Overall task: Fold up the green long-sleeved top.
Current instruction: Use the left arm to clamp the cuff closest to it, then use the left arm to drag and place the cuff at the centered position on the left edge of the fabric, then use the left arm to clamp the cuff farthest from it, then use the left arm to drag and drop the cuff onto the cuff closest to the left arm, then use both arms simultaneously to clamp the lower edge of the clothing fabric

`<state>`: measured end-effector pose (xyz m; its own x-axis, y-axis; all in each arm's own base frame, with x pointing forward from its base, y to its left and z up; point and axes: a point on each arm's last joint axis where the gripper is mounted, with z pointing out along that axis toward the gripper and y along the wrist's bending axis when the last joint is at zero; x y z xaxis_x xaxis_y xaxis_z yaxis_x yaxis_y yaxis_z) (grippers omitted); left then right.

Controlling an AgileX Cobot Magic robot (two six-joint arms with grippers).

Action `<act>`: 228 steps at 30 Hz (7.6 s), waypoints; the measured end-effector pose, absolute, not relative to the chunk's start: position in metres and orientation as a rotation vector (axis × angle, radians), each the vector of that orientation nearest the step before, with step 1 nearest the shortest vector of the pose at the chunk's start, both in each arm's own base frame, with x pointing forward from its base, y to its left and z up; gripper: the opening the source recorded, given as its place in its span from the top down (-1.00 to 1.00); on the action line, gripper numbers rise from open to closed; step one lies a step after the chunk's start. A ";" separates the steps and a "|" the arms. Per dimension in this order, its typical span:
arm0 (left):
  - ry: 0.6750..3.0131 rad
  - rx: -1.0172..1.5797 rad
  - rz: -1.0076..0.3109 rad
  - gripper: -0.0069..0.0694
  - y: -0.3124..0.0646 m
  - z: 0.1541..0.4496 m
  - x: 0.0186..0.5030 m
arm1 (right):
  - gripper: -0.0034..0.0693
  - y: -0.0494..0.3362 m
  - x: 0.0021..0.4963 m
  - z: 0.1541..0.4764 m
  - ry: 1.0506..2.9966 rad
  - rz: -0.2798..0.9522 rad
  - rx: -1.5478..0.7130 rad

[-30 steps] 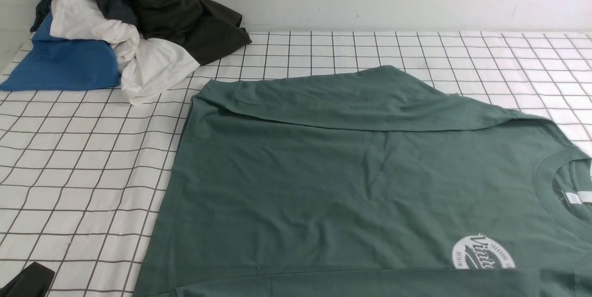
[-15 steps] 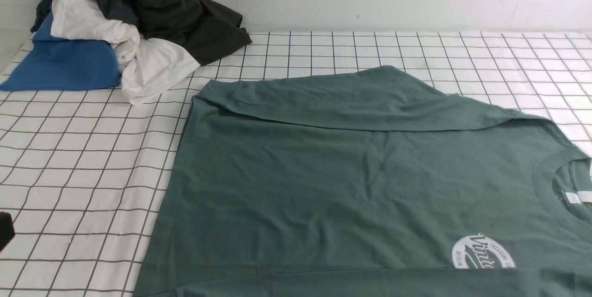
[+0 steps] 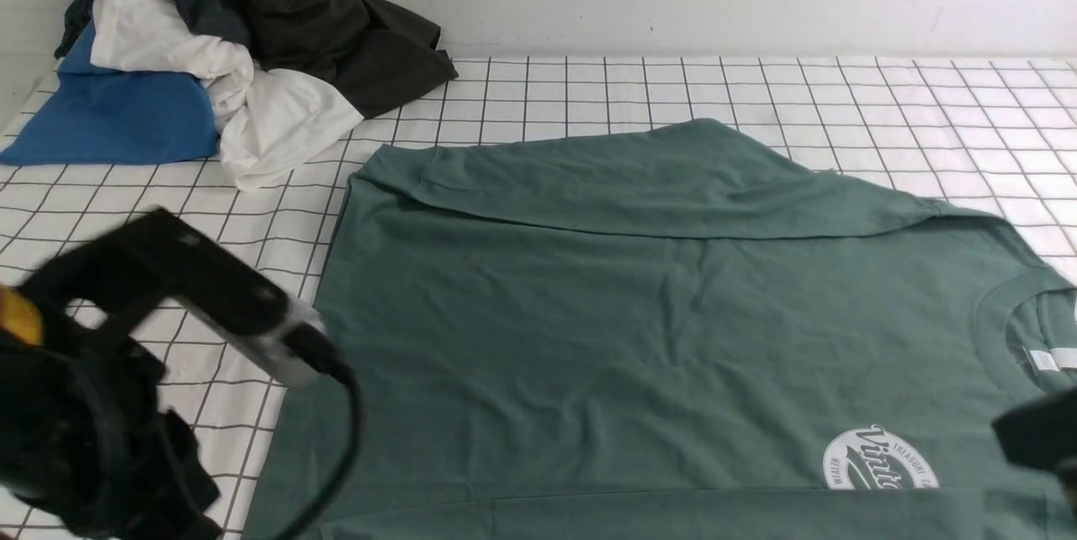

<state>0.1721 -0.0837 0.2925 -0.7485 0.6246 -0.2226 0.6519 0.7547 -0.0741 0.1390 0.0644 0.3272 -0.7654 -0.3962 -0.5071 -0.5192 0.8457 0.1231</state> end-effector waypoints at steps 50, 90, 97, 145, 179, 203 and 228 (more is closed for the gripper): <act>2.906 1.188 0.035 0.77 -0.124 0.205 0.247 | 0.95 0.076 0.132 0.325 2.530 0.358 -0.859; 2.837 0.937 0.078 0.74 -0.135 0.245 0.400 | 0.89 0.044 0.242 0.247 2.836 -0.042 -0.274; 2.876 0.875 0.058 0.21 -0.132 0.222 0.411 | 0.83 0.052 0.253 0.272 2.768 0.052 -0.312; 2.477 0.119 -0.228 0.31 -0.093 0.163 0.535 | 0.82 0.071 0.303 0.320 2.595 0.160 -0.413; 2.756 0.378 -0.289 0.77 -0.079 0.295 0.348 | 0.82 0.071 0.236 0.382 2.462 0.194 -0.507; 2.799 1.198 -0.169 -0.19 -0.128 0.270 0.235 | 0.82 0.088 0.129 0.347 2.488 0.335 -0.854; 2.620 1.986 0.002 0.02 -0.122 0.144 0.187 | 0.82 0.074 0.104 0.328 2.479 0.318 -0.886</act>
<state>0.1873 -0.1221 0.1441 -0.2632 0.9576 0.1168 0.9578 0.2739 -0.0870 0.1041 0.0737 0.3284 -0.6720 -0.5316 -0.5156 -0.6445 0.7627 0.0536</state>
